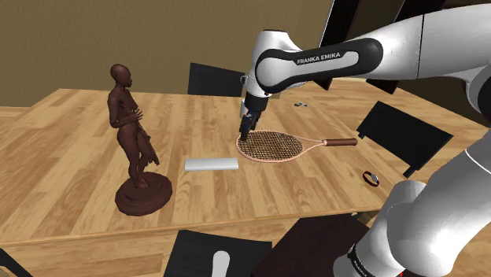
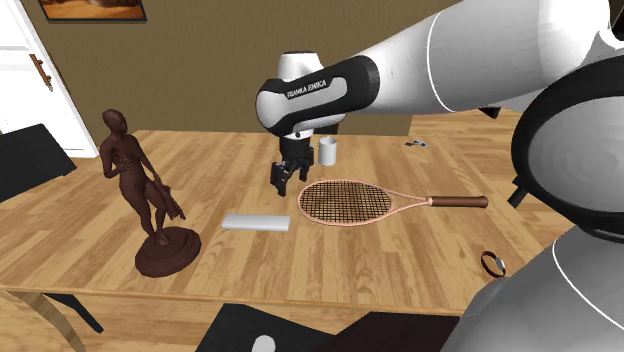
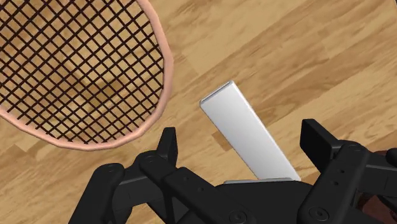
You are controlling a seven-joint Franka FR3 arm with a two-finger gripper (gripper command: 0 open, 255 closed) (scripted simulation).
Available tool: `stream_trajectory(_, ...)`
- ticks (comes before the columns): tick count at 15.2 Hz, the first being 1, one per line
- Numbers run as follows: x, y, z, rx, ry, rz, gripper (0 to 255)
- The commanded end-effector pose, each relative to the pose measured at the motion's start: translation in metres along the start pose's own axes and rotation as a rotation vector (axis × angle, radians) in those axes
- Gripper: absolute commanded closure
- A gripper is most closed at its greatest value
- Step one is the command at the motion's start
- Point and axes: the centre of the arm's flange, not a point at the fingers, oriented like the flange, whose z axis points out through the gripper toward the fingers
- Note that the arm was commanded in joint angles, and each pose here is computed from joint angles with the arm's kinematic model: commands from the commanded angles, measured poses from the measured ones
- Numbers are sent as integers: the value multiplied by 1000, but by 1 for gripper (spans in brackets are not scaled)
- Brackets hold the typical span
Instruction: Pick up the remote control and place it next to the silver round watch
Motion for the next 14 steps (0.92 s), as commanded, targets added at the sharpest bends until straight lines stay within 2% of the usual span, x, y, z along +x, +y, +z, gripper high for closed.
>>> stream_trajectory(1, 19, -8, 19, -1, -12, -60, 0)
stream_trajectory(12, 121, -54, 124, -8, -79, -377, 0)
stream_trajectory(14, 120, -54, 130, -8, -79, -377, 0)
